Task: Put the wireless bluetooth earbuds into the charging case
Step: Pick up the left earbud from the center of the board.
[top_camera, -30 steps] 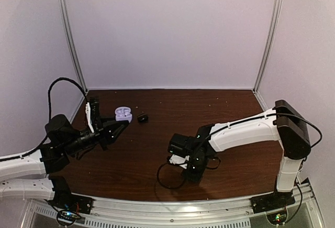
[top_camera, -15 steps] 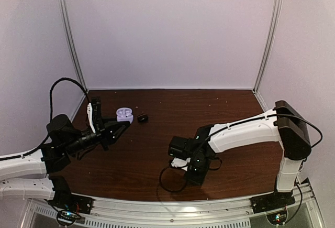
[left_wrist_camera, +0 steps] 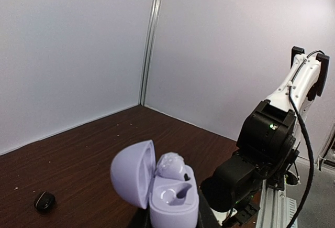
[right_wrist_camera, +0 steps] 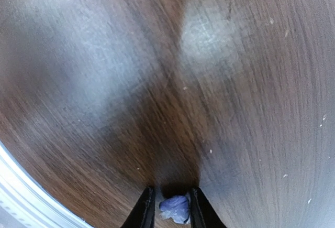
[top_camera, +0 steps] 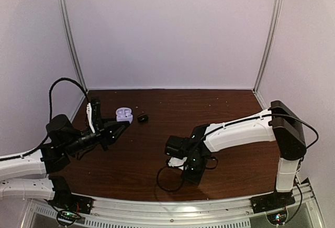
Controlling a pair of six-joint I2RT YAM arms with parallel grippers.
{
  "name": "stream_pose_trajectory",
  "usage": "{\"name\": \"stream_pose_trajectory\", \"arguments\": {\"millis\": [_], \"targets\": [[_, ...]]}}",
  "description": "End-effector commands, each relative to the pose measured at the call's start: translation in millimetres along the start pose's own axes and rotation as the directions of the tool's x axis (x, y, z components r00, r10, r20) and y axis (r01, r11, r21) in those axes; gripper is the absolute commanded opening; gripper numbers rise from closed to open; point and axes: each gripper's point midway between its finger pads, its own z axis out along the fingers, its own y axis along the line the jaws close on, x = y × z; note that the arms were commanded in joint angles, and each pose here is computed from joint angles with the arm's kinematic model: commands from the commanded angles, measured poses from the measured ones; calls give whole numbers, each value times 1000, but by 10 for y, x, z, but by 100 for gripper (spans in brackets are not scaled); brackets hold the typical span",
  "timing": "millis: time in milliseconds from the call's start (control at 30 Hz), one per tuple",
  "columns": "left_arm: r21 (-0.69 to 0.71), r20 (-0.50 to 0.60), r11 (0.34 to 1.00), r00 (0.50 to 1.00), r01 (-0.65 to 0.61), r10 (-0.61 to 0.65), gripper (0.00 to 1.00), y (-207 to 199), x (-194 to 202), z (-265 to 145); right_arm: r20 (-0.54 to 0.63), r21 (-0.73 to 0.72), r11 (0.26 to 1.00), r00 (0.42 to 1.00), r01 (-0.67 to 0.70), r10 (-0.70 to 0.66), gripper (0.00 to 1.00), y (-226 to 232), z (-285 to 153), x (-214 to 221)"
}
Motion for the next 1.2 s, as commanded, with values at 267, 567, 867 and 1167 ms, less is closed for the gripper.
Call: {"name": "stream_pose_trajectory", "arguments": {"millis": [267,567,867,1167], "targets": [[5,34,999,999,-34,34,0,-18,-133,8,-41,14,1000,999,10,-10,27,-21,9,87],[8,41,999,998,-40,39,0,-24,-140,-7,-6,19,1000,1000,8,-8,16,-27,-45,-21],[116,46,986,992,-118,113,0,-215,-160,18,321,68,995,946,-68,43,10,-173,-758,-518],[282,113,913,955,-294,273,0,-548,-192,-11,722,71,985,690,-157,58,10,-356,-2070,-803]]}}
